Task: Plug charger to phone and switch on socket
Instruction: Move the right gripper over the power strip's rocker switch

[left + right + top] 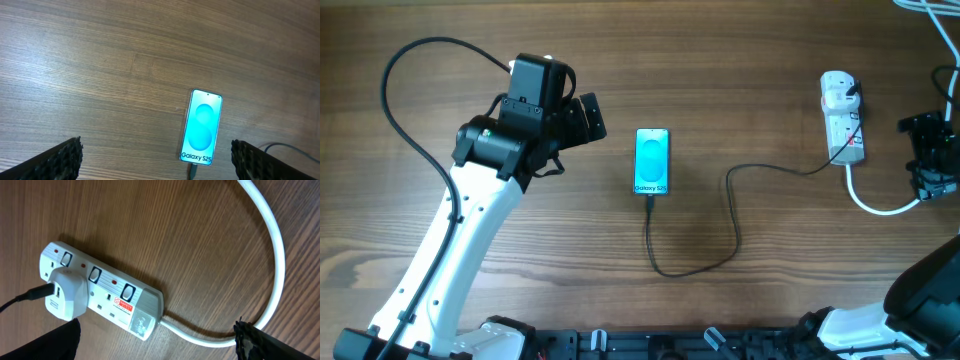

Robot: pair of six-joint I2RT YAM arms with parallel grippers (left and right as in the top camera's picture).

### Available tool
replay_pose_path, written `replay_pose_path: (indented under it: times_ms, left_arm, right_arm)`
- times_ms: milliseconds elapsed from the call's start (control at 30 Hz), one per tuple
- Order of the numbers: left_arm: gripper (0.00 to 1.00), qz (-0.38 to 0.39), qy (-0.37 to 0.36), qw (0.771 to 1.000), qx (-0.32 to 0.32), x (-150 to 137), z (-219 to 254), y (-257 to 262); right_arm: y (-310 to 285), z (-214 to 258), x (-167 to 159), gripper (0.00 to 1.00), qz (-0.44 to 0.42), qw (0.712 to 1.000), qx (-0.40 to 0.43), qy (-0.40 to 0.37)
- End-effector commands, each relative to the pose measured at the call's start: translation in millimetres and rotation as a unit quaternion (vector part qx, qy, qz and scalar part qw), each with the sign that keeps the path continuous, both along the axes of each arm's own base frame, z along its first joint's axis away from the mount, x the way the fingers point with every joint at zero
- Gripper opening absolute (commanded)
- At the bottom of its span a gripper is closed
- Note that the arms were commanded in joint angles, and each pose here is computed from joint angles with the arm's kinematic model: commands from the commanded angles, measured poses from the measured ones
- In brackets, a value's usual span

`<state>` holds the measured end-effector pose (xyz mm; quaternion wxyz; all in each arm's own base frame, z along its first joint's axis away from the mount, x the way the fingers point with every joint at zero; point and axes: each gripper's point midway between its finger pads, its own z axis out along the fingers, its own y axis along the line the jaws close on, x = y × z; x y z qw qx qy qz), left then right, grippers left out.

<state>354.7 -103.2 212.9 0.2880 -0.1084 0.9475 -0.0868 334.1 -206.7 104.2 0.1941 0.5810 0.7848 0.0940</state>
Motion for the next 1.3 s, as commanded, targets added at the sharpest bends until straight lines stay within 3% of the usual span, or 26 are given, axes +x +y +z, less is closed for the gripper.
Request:
replay_pose_path:
  times_ms: [0, 600, 933, 1267]
  left_arm:
    - [1.0, 0.01, -0.003, 1.0, 0.002, 0.2, 1.2, 4.1]
    - [1.0, 0.01, -0.003, 1.0, 0.002, 0.2, 1.2, 4.1]
    - [1.0, 0.01, -0.003, 1.0, 0.002, 0.2, 1.2, 4.1]
    - [1.0, 0.01, -0.003, 1.0, 0.002, 0.2, 1.2, 4.1]
  right_arm:
    - [-1.2, 3.0, 8.0, 1.0, 0.0, 1.0, 0.001, -0.012]
    - [-22.6, -8.9, 22.8, 1.0, -0.019, 0.999, -0.04, -0.017]
    - [19.1, -67.2, 60.8, 1.0, 0.086, 0.996, -0.02, 0.004]
    - [18.6, -50.9, 71.7, 1.0, 0.109, 0.994, -0.014, -0.013]
